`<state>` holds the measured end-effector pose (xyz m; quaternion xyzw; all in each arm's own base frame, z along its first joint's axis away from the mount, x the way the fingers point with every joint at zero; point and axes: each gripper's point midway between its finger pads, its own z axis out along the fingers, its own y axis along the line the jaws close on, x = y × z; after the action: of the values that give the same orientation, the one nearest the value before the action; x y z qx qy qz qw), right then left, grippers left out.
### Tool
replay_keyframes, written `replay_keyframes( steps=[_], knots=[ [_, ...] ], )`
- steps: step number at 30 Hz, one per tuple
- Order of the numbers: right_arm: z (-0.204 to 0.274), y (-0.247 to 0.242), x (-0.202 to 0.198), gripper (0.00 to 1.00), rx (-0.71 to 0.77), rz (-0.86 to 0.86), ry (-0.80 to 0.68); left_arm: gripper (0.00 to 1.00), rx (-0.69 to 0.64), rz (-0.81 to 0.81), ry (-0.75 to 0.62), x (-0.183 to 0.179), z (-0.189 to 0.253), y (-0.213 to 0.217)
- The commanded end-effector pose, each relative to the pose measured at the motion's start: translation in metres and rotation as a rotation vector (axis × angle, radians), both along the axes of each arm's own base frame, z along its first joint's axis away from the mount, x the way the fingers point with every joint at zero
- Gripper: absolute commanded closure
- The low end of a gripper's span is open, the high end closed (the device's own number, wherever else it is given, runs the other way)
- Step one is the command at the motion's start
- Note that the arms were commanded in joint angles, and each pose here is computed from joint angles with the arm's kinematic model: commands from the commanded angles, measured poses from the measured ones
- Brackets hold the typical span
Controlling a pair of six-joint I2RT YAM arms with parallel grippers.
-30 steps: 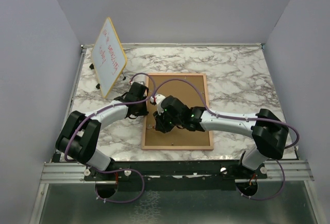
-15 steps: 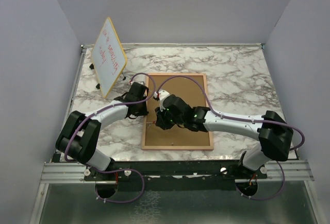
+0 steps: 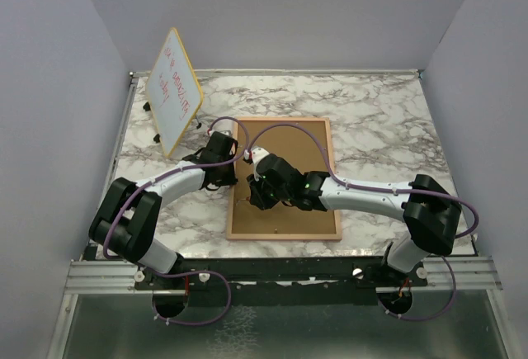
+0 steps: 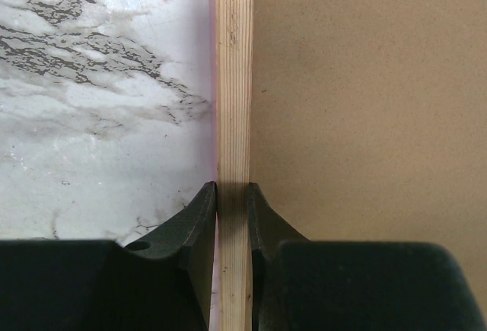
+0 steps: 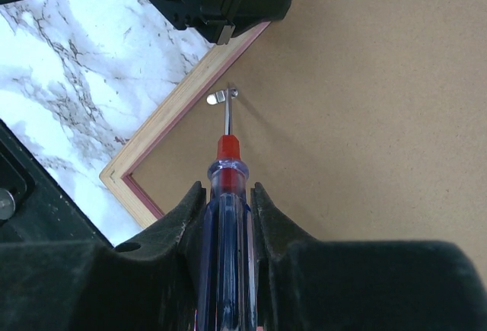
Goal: Take the photo out of the frame
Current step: Release the photo frame item from the photo frame.
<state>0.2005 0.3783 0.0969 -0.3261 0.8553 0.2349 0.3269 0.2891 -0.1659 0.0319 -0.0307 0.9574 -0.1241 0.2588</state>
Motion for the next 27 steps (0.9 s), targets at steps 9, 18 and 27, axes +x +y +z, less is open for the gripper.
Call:
replay_keyframes(
  steps=[9, 18, 27],
  knots=[
    [0.004, 0.016, -0.008, 0.99, 0.021, 0.052, 0.035, 1.0, -0.01, -0.023, 0.033, -0.009, -0.009, -0.001],
    [-0.003, 0.004, -0.003, 0.99, -0.04, 0.02, 0.025, 1.0, -0.011, -0.023, 0.03, -0.009, -0.008, -0.002],
    [-0.009, -0.007, -0.008, 0.99, -0.078, 0.029, 0.029, 1.0, -0.009, -0.024, 0.031, -0.009, -0.008, -0.001]
  ],
)
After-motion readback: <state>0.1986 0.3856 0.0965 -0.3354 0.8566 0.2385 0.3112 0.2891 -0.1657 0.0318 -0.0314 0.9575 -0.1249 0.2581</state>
